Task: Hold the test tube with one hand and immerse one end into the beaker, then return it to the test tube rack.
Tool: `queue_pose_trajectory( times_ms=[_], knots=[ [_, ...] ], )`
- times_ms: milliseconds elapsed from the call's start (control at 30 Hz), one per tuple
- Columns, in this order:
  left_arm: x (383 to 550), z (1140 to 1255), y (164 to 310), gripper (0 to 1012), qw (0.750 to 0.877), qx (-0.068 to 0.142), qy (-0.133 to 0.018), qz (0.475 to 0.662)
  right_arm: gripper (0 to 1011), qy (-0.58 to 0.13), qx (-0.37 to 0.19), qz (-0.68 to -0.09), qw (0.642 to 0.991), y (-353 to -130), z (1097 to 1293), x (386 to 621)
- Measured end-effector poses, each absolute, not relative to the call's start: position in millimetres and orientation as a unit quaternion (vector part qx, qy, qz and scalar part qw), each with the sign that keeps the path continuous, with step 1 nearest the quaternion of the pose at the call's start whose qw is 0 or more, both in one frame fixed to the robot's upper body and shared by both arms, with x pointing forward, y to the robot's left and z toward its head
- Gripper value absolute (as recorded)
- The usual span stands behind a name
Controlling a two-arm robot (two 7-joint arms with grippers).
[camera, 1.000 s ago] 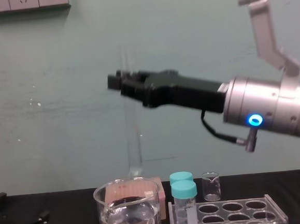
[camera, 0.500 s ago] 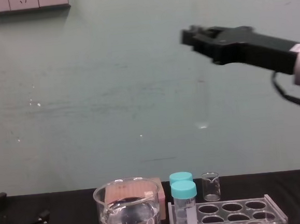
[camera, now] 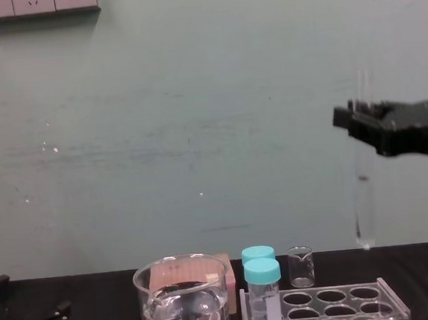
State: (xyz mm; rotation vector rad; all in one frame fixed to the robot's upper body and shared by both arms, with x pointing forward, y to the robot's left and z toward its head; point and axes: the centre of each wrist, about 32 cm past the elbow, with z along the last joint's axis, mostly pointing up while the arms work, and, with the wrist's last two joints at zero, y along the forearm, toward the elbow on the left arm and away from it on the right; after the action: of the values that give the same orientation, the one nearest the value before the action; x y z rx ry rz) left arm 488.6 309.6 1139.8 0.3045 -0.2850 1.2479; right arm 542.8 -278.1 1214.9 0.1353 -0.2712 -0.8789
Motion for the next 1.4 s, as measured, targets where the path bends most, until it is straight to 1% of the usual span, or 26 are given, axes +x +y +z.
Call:
queue_pose_trajectory(
  times_ms=[33, 200, 467, 933, 1400],
  knots=[
    [488.6, 1139.8, 309.7, 1000, 0.791, 0.141, -0.132, 0.58, 242, -0.131, 0.065, -0.424, 0.894, -278, 1214.9, 543],
    [488.6, 1139.8, 309.7, 1000, 0.791, 0.141, -0.132, 0.58, 242, -0.107, 0.06, -0.435, 0.892, -278, 1199.3, 537],
    [488.6, 1139.8, 309.7, 1000, 0.791, 0.141, -0.132, 0.58, 242, -0.094, 0.055, -0.441, 0.891, -278, 1190.4, 538],
    [488.6, 1139.8, 309.7, 1000, 0.791, 0.142, -0.132, 0.58, 242, -0.085, 0.05, -0.432, 0.896, -273, 1184.0, 546],
    [488.6, 1139.8, 309.7, 1000, 0.791, 0.141, -0.132, 0.58, 242, -0.085, 0.048, -0.431, 0.897, -273, 1174.2, 549]
  ],
)
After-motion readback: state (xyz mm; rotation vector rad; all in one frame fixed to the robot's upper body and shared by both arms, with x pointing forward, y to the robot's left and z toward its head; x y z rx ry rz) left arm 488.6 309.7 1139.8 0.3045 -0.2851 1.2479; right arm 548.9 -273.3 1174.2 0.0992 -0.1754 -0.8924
